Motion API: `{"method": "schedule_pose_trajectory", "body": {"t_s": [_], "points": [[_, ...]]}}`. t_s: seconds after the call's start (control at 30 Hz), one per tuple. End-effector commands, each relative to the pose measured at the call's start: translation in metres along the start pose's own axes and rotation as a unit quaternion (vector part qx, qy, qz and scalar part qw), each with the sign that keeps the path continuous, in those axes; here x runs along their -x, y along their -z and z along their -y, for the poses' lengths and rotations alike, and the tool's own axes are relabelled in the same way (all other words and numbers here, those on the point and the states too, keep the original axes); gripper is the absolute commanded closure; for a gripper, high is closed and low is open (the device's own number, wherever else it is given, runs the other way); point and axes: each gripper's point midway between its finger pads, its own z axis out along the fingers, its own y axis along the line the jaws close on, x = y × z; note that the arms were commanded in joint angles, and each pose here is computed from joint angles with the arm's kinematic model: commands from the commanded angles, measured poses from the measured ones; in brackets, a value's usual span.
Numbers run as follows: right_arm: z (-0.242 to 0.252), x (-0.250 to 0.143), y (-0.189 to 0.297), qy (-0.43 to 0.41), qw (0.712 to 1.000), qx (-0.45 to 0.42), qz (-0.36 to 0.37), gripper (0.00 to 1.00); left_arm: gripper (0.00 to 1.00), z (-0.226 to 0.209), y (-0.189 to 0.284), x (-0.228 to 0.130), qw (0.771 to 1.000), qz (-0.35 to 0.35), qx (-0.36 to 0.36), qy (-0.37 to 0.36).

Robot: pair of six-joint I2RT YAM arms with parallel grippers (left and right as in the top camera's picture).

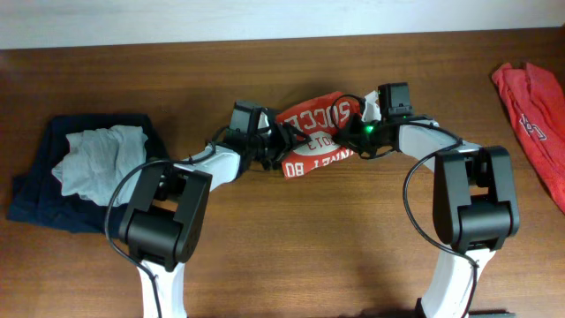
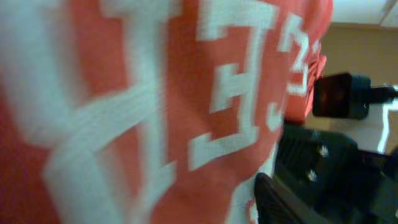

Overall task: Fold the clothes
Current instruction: 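Grasp the folded shirt's left and right sides with both grippers, then release with the right gripper and carry the shirt left with the left gripper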

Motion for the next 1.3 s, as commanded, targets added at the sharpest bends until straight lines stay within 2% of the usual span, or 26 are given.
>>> {"method": "schedule_pose_trajectory", "body": {"t_s": [0.0,0.1,0.17,0.2,0.3,0.43,0.6,0.7,0.83,0.97,1.13,1.27], "points": [[-0.002,-0.006,-0.002,-0.006,1.000,0.003,-0.015,0.96,0.63,-0.026,-0.011,0.000,1.000,0.009,0.021,-0.022],[-0.012,-0.011,0.001,0.014,0.999,0.041,-0.032,0.96,0.86,-0.019,-0.009,-0.004,0.995,-0.014,-0.003,-0.095],[-0.020,-0.011,0.008,0.023,0.996,0.071,-0.039,0.96,0.98,-0.014,-0.004,-0.005,0.992,-0.029,-0.022,-0.123],[-0.022,-0.010,0.013,0.020,0.995,0.084,-0.040,0.96,0.99,-0.011,-0.001,-0.006,0.990,-0.036,-0.034,-0.135],[-0.022,0.000,0.040,0.022,0.996,0.087,-0.022,0.96,0.99,-0.006,0.013,-0.004,0.985,-0.057,-0.067,-0.150],[-0.020,0.014,0.083,0.030,0.998,0.057,0.022,0.96,0.99,-0.006,0.044,0.012,0.983,-0.041,-0.059,-0.167],[-0.027,0.016,0.132,0.067,0.995,0.017,0.066,0.96,0.99,0.030,0.128,0.036,0.971,0.023,-0.054,-0.231],[-0.033,0.014,0.142,0.078,0.994,0.010,0.075,0.96,0.99,0.064,0.192,0.041,0.954,0.081,-0.051,-0.285],[-0.035,0.014,0.145,0.081,0.994,0.011,0.078,0.96,0.99,0.088,0.261,0.037,0.936,0.146,-0.036,-0.317],[-0.035,0.014,0.145,0.080,0.994,0.012,0.078,0.96,0.99,0.068,0.314,0.037,0.936,0.190,0.013,-0.295],[-0.034,0.012,0.144,0.077,0.994,0.010,0.074,0.96,1.00,0.004,0.376,0.043,0.942,0.229,0.078,-0.233],[-0.034,0.012,0.144,0.077,0.994,0.010,0.074,0.96,1.00,-0.033,0.412,0.041,0.932,0.247,0.119,-0.237]]}}
